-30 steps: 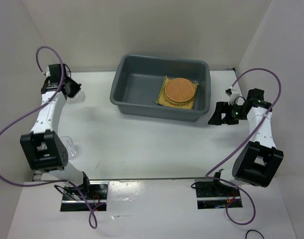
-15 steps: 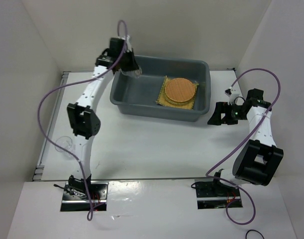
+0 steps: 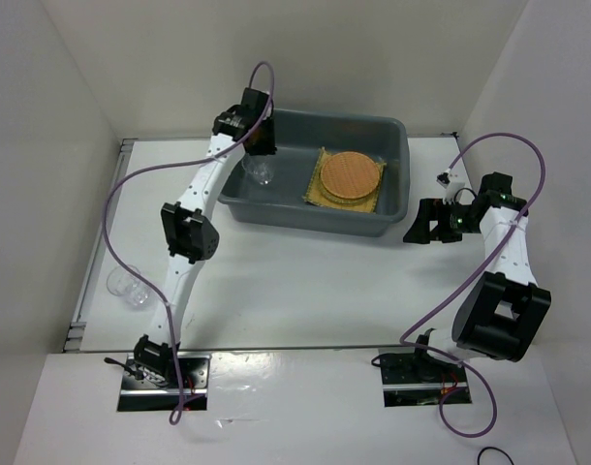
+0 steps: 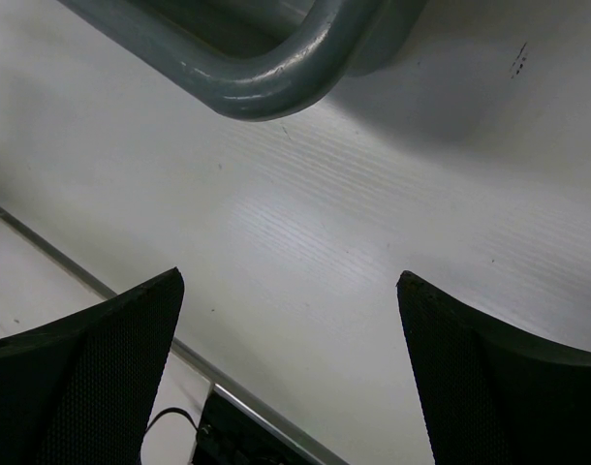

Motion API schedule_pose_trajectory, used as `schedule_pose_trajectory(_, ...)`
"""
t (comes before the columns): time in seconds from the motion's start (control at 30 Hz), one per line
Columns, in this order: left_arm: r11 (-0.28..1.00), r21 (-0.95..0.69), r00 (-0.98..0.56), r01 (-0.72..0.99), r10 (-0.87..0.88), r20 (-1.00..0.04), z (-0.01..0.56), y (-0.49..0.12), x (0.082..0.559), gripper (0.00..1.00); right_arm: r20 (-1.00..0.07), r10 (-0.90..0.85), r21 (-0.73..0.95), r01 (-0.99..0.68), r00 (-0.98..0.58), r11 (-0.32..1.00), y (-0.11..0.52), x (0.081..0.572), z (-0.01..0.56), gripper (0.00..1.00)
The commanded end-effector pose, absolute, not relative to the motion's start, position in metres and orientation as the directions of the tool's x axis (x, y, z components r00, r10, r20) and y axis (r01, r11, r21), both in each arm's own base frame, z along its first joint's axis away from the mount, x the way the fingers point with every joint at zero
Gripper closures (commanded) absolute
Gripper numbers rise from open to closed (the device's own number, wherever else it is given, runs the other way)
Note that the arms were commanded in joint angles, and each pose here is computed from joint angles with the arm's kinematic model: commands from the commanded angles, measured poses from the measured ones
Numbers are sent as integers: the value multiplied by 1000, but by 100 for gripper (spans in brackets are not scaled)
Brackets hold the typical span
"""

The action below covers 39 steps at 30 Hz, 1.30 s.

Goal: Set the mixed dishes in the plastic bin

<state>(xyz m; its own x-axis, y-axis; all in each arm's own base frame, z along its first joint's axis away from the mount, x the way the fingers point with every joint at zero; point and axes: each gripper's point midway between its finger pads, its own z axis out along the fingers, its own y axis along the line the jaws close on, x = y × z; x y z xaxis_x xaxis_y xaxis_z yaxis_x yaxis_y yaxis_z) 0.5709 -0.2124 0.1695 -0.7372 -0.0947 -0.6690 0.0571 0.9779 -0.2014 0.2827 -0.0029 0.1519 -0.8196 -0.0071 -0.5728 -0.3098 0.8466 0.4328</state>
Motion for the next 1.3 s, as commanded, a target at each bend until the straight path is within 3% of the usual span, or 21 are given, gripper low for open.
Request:
schedule_pose_trajectory(0.0,976,-201,-730,80,-80,-679,166,-235,570,62,-606,-14,422,-336,-795,842,-1,282,160,5)
schedule_pose_trajectory(0.07,978,-199,-748,68,-82,-659,153,-235,569,52,-606,-14,422,-336,-795,842,-1,282,160,5)
schedule_pose_trajectory(0.1,973,-218,-707,81,-99,-701,175,-236,573,52,-606,-14,422,-336,-795,842,-1,282,160,5)
schedule_pose_trajectory(0.23,976,-208,-711,57,-107,-695,177,-231,568,42,-606,-14,422,-336,-795,842,-1,282,160,5)
schedule_pose_trajectory(0.43,981,-107,-545,-163,-180,-819,269,-176,553,41,-606,-14,422,-336,-795,842,-2,284,158,5)
schedule_pose_trajectory(0.47,975,-117,-509,-189,-199,-837,287,-169,549,32,-598,-12,429,-332,-801,840,-2,284,155,5)
schedule_pose_trajectory(0.6,975,-157,-535,-159,-219,-816,287,-156,552,32,-582,-7,442,-324,-813,837,-3,285,150,5)
schedule_pose_trajectory(0.7,978,-198,-615,-66,-196,-764,257,-181,555,26,-575,-5,448,-320,-818,835,-3,286,148,5)
schedule_pose_trajectory(0.8,981,-191,-686,-14,-149,-712,225,-203,548,26,-575,-5,448,-320,-818,835,-3,286,148,5)
schedule_pose_trajectory(0.97,984,-95,-717,-150,-174,-675,200,-182,539,23,-585,-7,440,-325,-811,837,-3,285,151,5)
schedule_pose_trajectory(1.17,972,-139,-613,-188,-227,-757,269,-167,527,23,-663,-38,422,-416,-747,806,4,299,184,5)
schedule_pose_trajectory(1.27,974,-157,-656,-161,-225,-720,268,-169,518,22,-753,-120,311,-511,-647,801,14,347,223,5)
